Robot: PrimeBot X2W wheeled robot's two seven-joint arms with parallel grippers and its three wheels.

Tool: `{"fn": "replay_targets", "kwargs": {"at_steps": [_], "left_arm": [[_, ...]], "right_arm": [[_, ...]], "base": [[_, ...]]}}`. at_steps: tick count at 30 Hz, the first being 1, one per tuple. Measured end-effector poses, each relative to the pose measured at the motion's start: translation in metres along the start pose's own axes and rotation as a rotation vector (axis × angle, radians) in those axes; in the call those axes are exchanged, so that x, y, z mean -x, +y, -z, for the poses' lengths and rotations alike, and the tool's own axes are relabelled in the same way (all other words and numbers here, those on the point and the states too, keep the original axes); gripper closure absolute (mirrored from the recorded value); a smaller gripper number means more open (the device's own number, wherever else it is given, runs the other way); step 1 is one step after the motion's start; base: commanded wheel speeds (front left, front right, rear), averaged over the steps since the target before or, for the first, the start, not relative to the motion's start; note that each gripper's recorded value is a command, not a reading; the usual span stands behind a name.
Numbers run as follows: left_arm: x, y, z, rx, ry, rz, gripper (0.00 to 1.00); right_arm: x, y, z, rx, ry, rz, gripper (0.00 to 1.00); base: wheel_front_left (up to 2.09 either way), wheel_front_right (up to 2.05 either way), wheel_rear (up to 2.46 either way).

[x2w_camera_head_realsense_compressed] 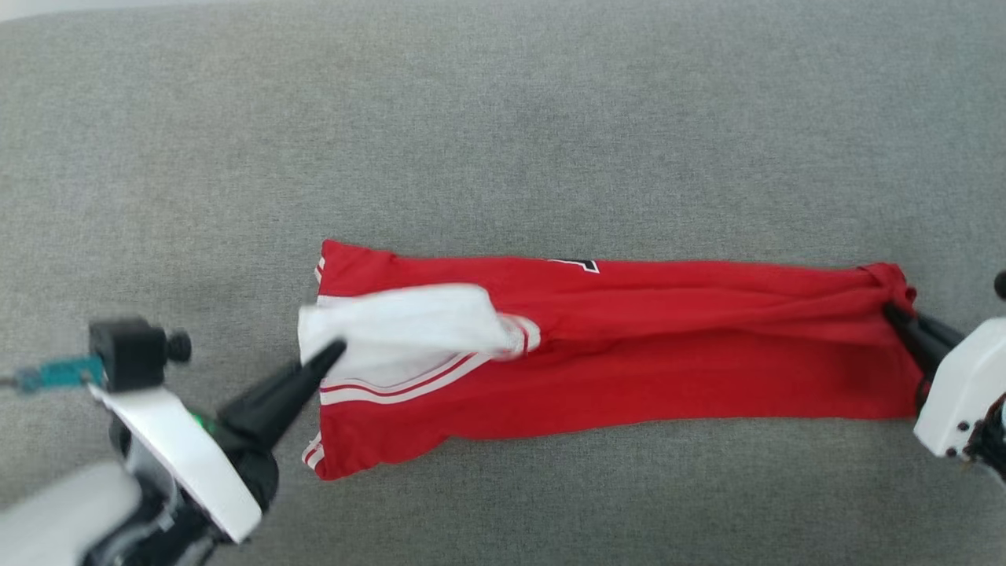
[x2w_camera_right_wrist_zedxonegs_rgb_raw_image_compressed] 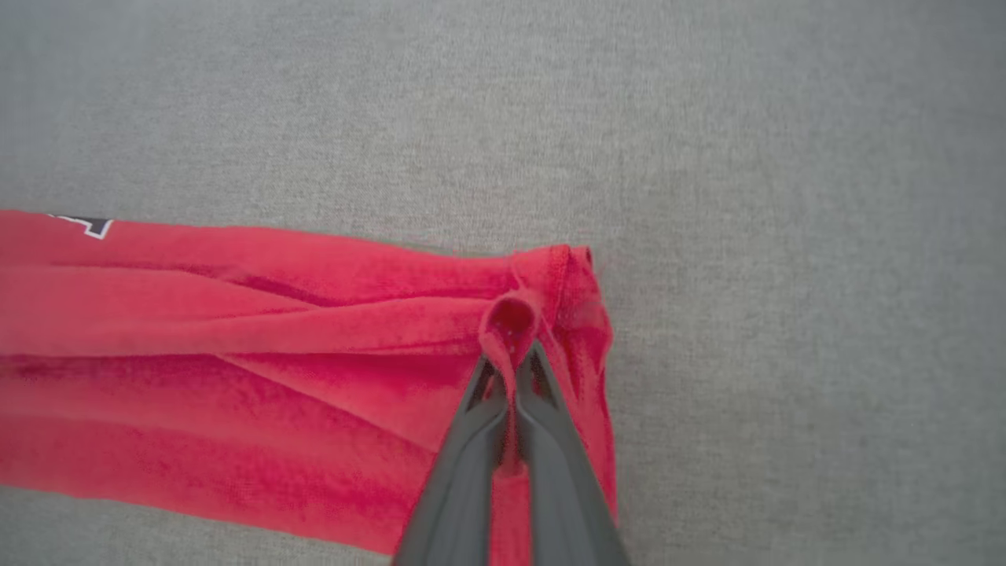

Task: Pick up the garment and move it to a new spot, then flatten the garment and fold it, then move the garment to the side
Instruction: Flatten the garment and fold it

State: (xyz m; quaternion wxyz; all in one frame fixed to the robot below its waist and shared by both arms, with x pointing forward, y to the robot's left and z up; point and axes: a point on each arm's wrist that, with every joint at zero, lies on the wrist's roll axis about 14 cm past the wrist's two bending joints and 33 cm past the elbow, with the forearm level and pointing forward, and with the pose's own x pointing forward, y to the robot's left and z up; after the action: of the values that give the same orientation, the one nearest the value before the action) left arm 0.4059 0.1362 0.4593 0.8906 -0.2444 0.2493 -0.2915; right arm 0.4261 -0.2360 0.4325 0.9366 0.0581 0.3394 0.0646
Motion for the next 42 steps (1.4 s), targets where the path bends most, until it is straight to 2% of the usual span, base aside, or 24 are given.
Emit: {"fn": "replay_targets", "kwargs": {"at_steps": [6, 12, 13, 14, 15, 16, 17, 18, 19, 24, 32, 39, 42], "left_arm": [[-0.004, 0.0, 0.033, 0.108, 0.004, -0.022, 1.0], [-0.015, 0.018, 0.048, 0.058, 0.024, -0.068, 1.0], [-0.015, 0.02, 0.049, 0.037, 0.03, -0.071, 0.97], [-0.015, 0.022, 0.05, 0.023, 0.033, -0.075, 0.86], [-0.015, 0.023, 0.049, 0.01, 0.03, -0.077, 0.67], [-0.015, 0.024, 0.046, -0.003, 0.022, -0.081, 0.52], [-0.014, 0.025, 0.043, -0.025, 0.012, -0.083, 0.17], [-0.014, 0.026, 0.038, -0.039, -0.006, -0.088, 0.17], [-0.012, 0.028, 0.032, -0.047, -0.026, -0.097, 0.0], [0.007, 0.04, 0.026, -0.081, -0.097, -0.17, 0.0], [0.048, 0.059, 0.025, -0.035, -0.289, -0.364, 0.0], [0.081, 0.064, 0.026, -0.136, -0.357, -0.488, 0.0], [0.091, 0.06, 0.023, -0.239, -0.367, -0.523, 0.0]], "right_arm": [[-0.007, 0.002, 0.022, -0.042, 0.036, 0.007, 1.0], [-0.021, 0.002, 0.027, -0.056, 0.034, 0.021, 1.0], [-0.022, 0.002, 0.027, -0.053, 0.032, 0.018, 0.81], [-0.023, 0.003, 0.027, -0.051, 0.03, 0.016, 0.58], [-0.023, 0.003, 0.026, -0.048, 0.026, 0.016, 0.22], [-0.023, 0.002, 0.024, -0.045, 0.023, 0.017, 0.0], [-0.022, 0.0, 0.021, -0.04, 0.017, 0.02, 0.0], [-0.021, -0.002, 0.017, -0.041, 0.0, 0.023, 0.0], [-0.019, -0.003, 0.013, -0.041, -0.011, 0.024, 0.0], [-0.013, -0.017, 0.013, -0.058, 0.001, 0.054, 0.0], [-0.028, -0.013, 0.04, -0.142, 0.13, 0.041, 0.0], [-0.038, 0.0, 0.048, -0.154, 0.196, 0.004, 0.0], [-0.041, 0.001, 0.05, -0.155, 0.219, 0.002, 0.0]], "base": [[0.0, 0.0, 0.0], [0.0, 0.0, 0.0], [0.0, 0.0, 0.0], [0.0, 0.0, 0.0], [0.0, 0.0, 0.0], [0.0, 0.0, 0.0], [0.0, 0.0, 0.0], [0.0, 0.0, 0.0], [0.0, 0.0, 0.0], [0.0, 0.0, 0.0], [0.0, 0.0, 0.0], [0.0, 0.0, 0.0], [0.0, 0.0, 0.0]]}}
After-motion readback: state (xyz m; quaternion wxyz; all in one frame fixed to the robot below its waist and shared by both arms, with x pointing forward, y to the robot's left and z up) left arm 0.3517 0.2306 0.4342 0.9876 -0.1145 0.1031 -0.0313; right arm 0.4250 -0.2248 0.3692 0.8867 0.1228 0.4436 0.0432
